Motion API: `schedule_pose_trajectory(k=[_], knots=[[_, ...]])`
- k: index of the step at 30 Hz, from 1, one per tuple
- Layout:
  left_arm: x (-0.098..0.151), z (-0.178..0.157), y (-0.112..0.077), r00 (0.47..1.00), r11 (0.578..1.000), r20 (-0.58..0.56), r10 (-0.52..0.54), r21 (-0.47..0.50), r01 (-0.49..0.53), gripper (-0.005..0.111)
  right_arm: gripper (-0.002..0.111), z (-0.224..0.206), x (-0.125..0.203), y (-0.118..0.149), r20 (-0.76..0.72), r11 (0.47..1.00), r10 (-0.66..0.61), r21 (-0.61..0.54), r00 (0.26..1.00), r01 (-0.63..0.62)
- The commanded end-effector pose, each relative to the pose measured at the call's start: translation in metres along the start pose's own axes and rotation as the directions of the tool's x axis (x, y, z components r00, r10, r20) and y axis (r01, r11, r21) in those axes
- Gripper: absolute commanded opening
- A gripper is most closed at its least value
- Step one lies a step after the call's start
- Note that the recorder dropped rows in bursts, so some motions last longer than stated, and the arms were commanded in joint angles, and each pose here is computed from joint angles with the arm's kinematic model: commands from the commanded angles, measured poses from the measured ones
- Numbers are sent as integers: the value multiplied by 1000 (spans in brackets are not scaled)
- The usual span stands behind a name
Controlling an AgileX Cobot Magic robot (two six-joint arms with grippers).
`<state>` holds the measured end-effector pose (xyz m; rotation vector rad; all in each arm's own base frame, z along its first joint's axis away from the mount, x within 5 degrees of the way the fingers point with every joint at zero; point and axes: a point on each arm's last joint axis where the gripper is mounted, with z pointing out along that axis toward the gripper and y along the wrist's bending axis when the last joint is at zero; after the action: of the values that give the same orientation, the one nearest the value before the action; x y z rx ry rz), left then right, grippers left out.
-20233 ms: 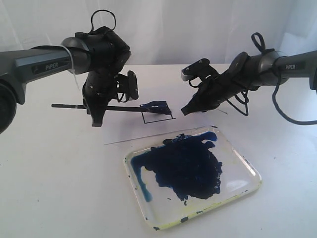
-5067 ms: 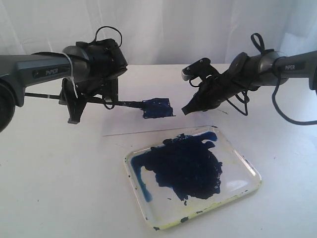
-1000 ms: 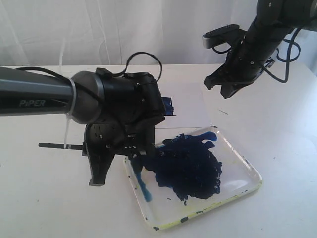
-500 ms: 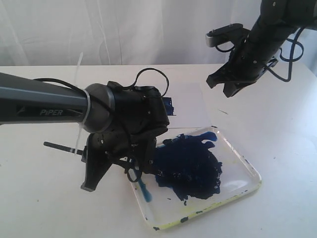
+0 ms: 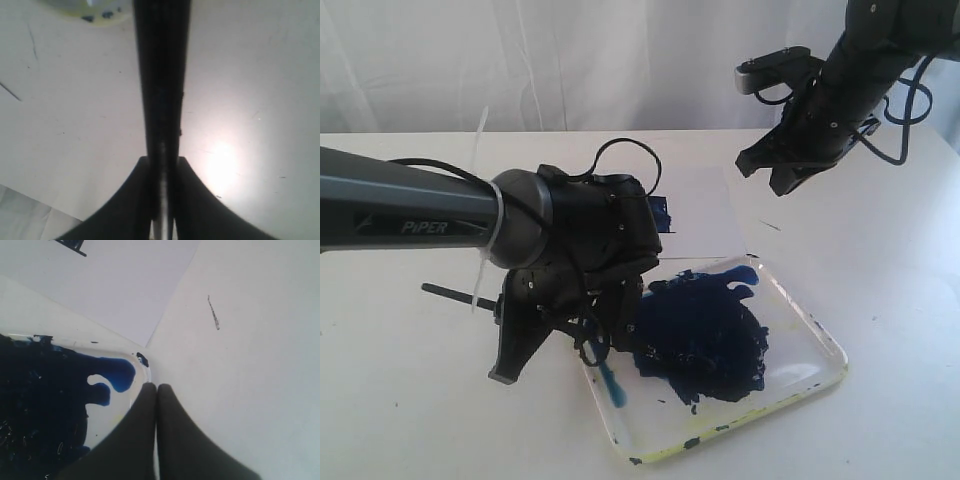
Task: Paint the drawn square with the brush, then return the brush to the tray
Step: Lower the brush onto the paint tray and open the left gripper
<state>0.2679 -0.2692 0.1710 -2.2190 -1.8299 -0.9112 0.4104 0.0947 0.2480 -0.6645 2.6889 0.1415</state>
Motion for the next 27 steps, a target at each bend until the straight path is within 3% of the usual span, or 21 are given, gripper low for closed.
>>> schedule_pose_trajectory(k=[1, 11, 16, 18, 21, 24, 27], knots=[[-4, -1, 0, 1000, 1000, 27, 0, -15, 0, 23, 0, -5, 0, -1, 16, 1000, 10, -1, 1000, -10], [-3, -1, 0, 1000, 1000, 13, -20, -4, 20, 23, 0, -5, 0, -1, 18, 1000, 10, 0, 1000, -10], [-9, -1, -4, 996, 999, 77, -38, 41, 35, 23, 0, -4, 0, -1, 20, 1000, 10, 1, 1000, -10], [-11, -1, -4, 994, 998, 102, -45, 46, 41, 29, 0, -1, 0, -1, 12, 1000, 11, -1, 1000, -11], [-7, -1, -1, 998, 999, 60, -33, 9, 33, 51, 0, 6, 1, -2, -3, 1000, 14, -7, 1000, -14], [4, -9, 4, 989, 989, 21, -143, -36, 144, 51, 0, 6, 1, -2, -3, 1000, 14, -7, 1000, -14], [16, -28, 4, 945, 948, 85, -316, -3, 317, 47, 0, 6, 1, 1, -12, 999, 33, -38, 999, -33]])
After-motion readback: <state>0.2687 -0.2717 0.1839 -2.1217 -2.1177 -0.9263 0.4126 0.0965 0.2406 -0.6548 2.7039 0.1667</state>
